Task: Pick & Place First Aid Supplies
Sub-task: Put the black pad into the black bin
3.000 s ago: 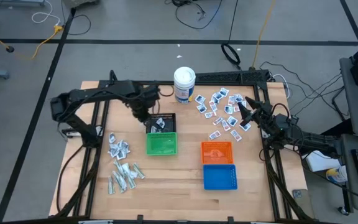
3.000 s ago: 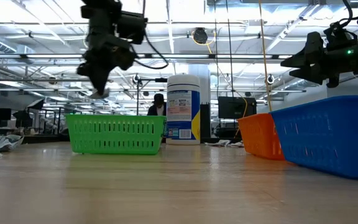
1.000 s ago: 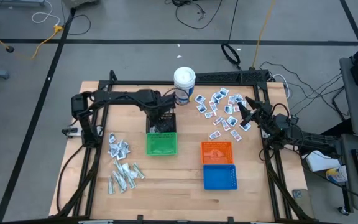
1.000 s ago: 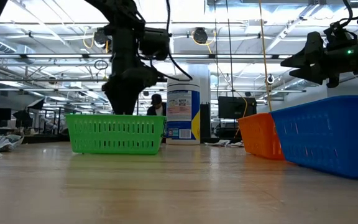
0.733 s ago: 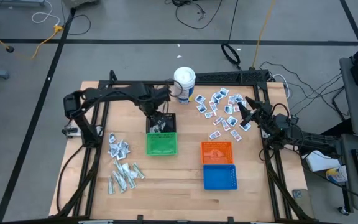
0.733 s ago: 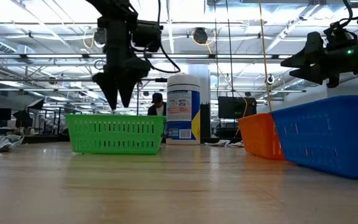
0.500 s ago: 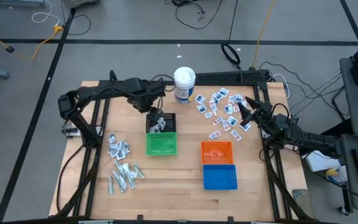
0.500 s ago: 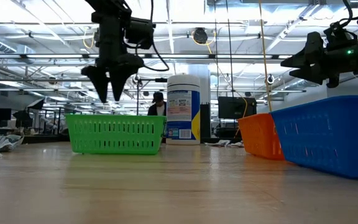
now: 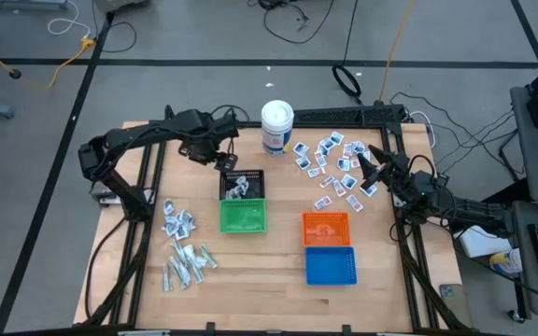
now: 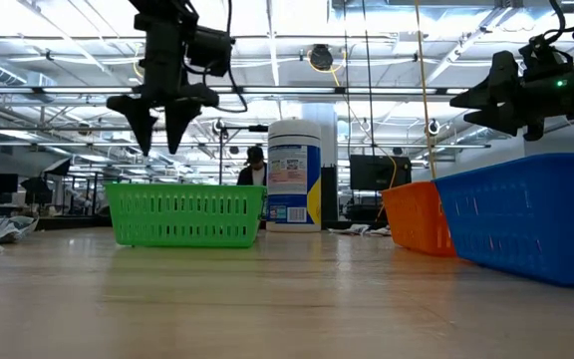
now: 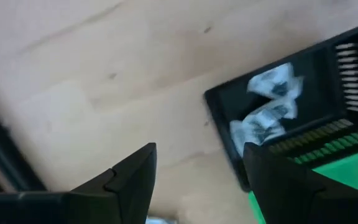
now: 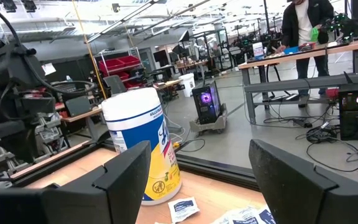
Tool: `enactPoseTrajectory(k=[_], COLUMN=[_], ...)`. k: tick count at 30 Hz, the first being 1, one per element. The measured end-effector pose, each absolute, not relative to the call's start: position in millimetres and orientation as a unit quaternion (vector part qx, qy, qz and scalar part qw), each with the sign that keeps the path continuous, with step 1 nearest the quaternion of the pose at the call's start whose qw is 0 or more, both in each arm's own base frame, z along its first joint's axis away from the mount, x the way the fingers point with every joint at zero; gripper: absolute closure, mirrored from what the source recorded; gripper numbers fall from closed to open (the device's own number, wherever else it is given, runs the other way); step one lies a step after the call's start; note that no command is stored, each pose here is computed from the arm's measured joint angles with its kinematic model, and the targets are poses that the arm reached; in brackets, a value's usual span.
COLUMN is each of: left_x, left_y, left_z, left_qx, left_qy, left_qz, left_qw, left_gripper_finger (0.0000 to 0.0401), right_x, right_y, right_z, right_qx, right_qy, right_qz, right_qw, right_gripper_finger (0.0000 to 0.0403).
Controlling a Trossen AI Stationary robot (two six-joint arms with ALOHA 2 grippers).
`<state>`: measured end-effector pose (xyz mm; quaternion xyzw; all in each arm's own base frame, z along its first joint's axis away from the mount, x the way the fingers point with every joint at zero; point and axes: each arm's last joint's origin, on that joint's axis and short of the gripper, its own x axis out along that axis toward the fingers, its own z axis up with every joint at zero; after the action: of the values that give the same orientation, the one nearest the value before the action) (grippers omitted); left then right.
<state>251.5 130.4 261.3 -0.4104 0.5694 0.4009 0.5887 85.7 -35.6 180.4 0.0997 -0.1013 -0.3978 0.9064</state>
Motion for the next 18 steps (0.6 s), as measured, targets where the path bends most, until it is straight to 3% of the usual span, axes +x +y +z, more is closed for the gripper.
enactPoseTrajectory(k=[18], left_x=[199], left_y=[100], left_z=[217], left_qx=[-0.459], left_qy=[0.59], left_qz=[0.469], left_qw=[0.47], left_gripper_finger=[0.0164], right_x=[86], right_y=[-36], right_z=[180], right_qx=[0.1], right_qy=[-0.101], right_qz=[-0.398], right_qw=[0.906], right_gripper_finger=[0.0135])
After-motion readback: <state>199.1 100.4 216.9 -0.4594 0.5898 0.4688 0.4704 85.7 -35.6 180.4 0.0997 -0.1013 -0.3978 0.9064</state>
